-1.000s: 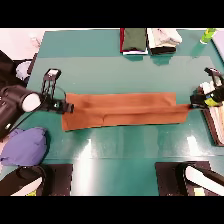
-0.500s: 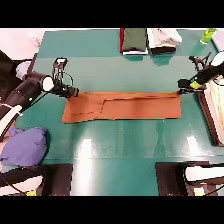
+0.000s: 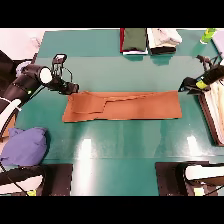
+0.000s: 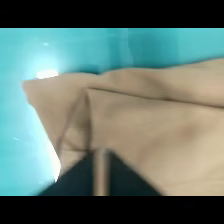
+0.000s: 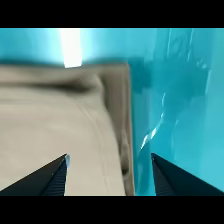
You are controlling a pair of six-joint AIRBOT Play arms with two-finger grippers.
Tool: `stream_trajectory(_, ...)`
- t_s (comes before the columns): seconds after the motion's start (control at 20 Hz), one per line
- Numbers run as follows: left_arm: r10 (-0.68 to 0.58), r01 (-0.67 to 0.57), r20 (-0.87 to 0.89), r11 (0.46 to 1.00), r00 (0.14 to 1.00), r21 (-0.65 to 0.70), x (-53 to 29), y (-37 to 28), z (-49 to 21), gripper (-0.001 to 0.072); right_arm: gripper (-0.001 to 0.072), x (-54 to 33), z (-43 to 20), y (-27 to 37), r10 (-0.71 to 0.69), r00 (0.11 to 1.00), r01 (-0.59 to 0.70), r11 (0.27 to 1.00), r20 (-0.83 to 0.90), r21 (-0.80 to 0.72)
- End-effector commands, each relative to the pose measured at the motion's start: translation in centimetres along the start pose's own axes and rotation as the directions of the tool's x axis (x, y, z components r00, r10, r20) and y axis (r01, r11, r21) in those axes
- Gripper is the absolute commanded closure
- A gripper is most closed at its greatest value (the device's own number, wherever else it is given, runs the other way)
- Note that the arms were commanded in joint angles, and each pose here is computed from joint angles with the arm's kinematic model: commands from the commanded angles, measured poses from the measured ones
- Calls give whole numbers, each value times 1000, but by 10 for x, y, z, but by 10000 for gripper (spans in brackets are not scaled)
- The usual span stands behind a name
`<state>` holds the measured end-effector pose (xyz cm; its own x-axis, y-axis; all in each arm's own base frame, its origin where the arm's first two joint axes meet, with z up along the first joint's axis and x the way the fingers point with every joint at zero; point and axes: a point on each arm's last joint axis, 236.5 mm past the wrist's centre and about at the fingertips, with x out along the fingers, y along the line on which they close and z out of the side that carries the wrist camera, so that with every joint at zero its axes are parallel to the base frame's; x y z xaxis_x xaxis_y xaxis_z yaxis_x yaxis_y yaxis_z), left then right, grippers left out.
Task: Fold the shirts.
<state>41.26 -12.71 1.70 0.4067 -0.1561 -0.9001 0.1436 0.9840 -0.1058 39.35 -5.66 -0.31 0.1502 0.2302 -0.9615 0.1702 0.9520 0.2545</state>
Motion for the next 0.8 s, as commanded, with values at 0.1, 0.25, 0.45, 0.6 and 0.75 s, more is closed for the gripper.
stream_trajectory(0.1,-176,177,16,983,984,-45,-5,-42,6,684,120,44,-48,-8,74,994,-67,994,-79,83)
stream_trajectory(0.25,-204,204,17,978,979,-50,-5,-52,5,685,123,68,-55,0,76,994,-70,994,-73,79)
stream_trajectory(0.45,-230,230,9,973,973,2,-4,-79,-2,685,288,79,-56,14,72,995,-69,997,-67,42)
stream_trajectory(0.6,-257,256,34,966,966,47,-4,-103,-1,685,635,81,-56,22,75,995,-73,997,-68,22)
stream_trajectory(0.75,-292,290,17,955,956,65,7,-131,-9,686,694,78,-62,26,81,993,-80,997,-90,12)
